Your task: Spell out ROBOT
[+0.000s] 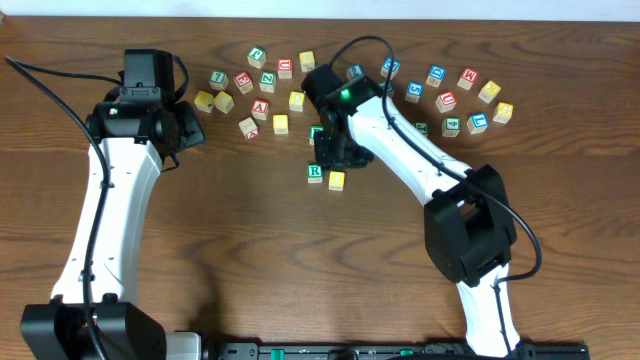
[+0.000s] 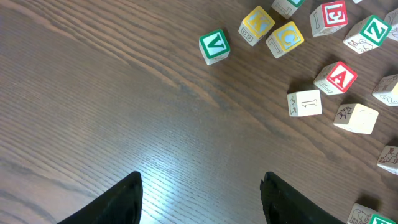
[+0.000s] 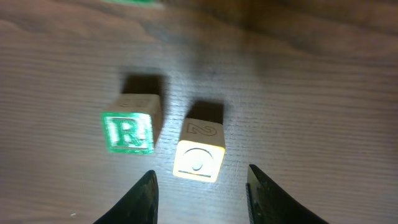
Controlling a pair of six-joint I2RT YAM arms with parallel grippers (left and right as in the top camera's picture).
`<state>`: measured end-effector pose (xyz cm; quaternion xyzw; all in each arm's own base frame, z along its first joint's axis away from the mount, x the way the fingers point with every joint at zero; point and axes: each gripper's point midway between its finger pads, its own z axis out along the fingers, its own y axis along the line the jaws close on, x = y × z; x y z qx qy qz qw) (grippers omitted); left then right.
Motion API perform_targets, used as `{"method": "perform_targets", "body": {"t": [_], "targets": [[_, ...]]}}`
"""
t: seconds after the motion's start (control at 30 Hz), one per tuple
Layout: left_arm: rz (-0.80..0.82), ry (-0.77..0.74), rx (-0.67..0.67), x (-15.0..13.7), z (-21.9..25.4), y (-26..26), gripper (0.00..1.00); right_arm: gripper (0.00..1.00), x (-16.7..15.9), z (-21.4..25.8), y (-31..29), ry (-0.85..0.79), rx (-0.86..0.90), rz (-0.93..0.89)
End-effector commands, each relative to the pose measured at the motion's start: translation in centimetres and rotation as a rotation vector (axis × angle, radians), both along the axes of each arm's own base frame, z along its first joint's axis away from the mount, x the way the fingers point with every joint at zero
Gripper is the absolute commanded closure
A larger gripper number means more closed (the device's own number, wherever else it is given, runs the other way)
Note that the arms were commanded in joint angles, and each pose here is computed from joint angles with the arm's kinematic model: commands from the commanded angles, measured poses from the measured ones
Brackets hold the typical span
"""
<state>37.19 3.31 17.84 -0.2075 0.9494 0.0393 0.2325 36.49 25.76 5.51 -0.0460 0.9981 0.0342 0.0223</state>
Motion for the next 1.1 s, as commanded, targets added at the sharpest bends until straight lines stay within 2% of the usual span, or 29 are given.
{"method": "perform_targets", "body": {"t": [0.0, 0.13, 0.6, 1.07], "targets": [[-0.001, -0.001, 0.021, 0.3, 0.3, 0.4, 0.4, 0.6, -0.9, -2.0, 0.0, 0.035, -0.009, 0.037], [-0.001, -0.001, 0.021, 0.3, 0.3, 0.4, 0.4, 0.61, -1.2, -3.2, 0.4, 0.034, 0.007, 0.062], [-0.001, -0.001, 0.021, 0.3, 0.3, 0.4, 0.4, 0.75, -0.6, -4.4, 0.9, -0.006, 0.034, 0.064], [-0.001, -0.001, 0.021, 0.3, 0.2, 0.4, 0.4, 0.73, 0.6, -4.3, 1.6, -0.053, 0.059, 0.006]]}}
